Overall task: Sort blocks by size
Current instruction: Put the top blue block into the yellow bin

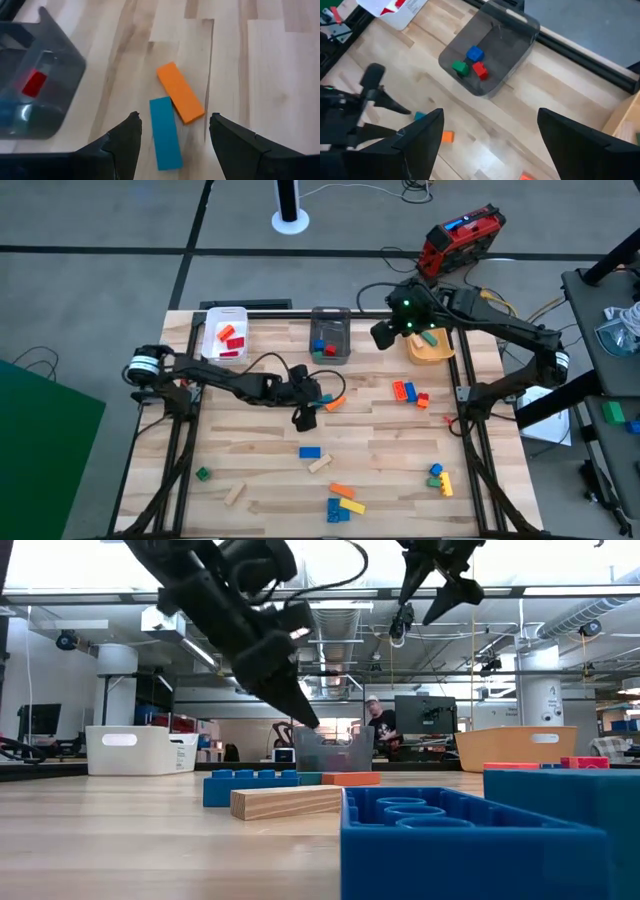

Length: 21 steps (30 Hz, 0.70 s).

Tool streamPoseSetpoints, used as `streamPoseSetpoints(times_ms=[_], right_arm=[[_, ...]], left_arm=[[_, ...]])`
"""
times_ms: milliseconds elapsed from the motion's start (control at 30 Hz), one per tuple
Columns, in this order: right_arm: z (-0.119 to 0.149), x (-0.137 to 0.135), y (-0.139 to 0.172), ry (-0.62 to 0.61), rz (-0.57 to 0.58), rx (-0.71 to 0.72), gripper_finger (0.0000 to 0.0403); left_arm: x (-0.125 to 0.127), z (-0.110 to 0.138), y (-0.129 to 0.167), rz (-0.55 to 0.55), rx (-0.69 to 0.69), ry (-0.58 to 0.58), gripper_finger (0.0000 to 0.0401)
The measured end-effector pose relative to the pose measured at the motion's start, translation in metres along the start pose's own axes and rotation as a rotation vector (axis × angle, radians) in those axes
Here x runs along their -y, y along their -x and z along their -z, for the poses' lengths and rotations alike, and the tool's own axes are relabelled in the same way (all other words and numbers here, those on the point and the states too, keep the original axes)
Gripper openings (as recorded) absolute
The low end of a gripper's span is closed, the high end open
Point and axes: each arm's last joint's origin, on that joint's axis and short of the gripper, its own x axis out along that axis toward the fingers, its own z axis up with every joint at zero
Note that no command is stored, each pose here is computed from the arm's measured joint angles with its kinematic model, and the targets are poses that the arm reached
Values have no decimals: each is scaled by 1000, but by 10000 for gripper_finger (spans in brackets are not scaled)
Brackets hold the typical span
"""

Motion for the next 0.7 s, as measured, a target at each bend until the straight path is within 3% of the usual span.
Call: streamPoseSetpoints(times_ms=[400,700], right_arm=[[9,-2,-6,-14,2,-34,304],[10,-3,-6,-21,-1,-35,313]], left_arm=[[-7,23,-42,35,-103,47,210],[-11,30,-51,60,-121,95,187]])
